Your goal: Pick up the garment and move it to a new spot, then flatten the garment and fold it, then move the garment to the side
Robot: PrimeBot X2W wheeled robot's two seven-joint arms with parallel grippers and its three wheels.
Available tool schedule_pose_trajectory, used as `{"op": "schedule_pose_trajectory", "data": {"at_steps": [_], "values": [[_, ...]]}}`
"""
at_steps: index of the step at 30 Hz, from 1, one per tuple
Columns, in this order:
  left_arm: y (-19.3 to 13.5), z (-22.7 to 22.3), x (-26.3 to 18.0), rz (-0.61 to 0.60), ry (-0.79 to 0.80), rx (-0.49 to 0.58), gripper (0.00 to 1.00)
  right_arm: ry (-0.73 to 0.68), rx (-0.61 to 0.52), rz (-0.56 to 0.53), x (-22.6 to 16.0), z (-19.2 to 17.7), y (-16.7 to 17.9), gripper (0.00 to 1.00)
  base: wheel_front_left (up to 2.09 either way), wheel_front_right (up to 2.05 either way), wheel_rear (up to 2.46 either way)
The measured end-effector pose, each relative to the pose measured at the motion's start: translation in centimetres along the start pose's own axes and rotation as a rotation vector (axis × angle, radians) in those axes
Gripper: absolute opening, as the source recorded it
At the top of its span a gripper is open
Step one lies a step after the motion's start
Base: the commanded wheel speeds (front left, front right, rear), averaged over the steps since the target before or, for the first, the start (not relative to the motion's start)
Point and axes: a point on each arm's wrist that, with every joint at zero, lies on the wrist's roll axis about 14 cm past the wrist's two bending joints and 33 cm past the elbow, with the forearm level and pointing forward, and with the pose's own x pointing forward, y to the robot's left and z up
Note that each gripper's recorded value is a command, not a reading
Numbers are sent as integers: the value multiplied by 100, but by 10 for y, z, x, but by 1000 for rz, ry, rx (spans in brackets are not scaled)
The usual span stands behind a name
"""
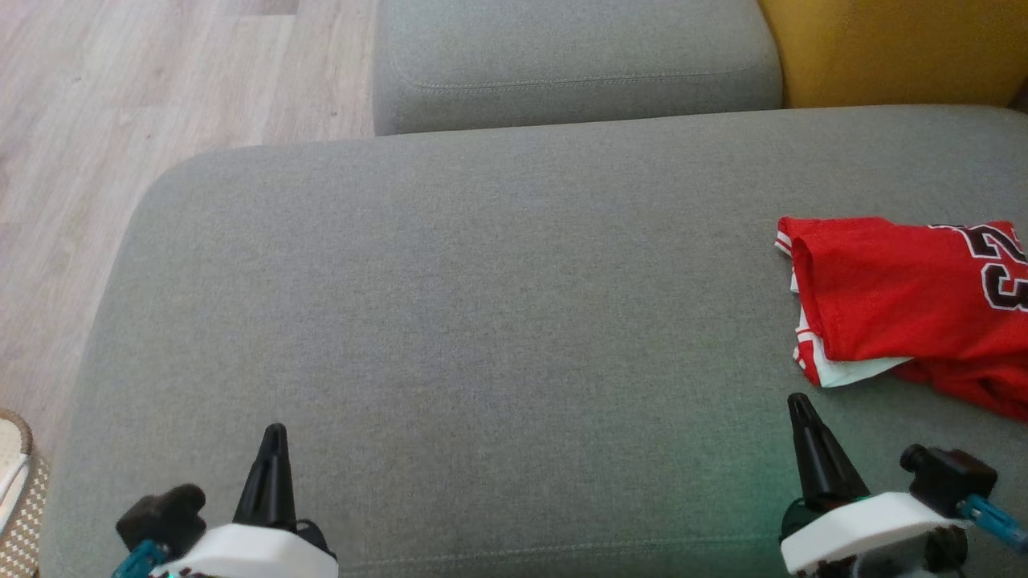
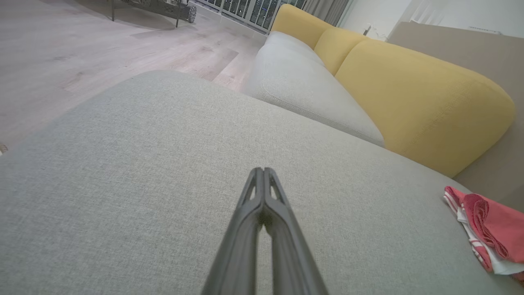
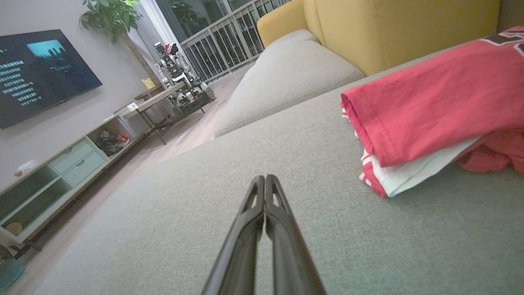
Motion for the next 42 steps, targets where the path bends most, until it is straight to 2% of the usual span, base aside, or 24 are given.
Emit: {"op": "schedule_pose_trajectory", "data": {"at_steps": [42], "values": [[5, -3, 25, 13, 80, -502, 0, -9, 489, -102, 9, 7, -24, 0, 0, 0, 0]]}}
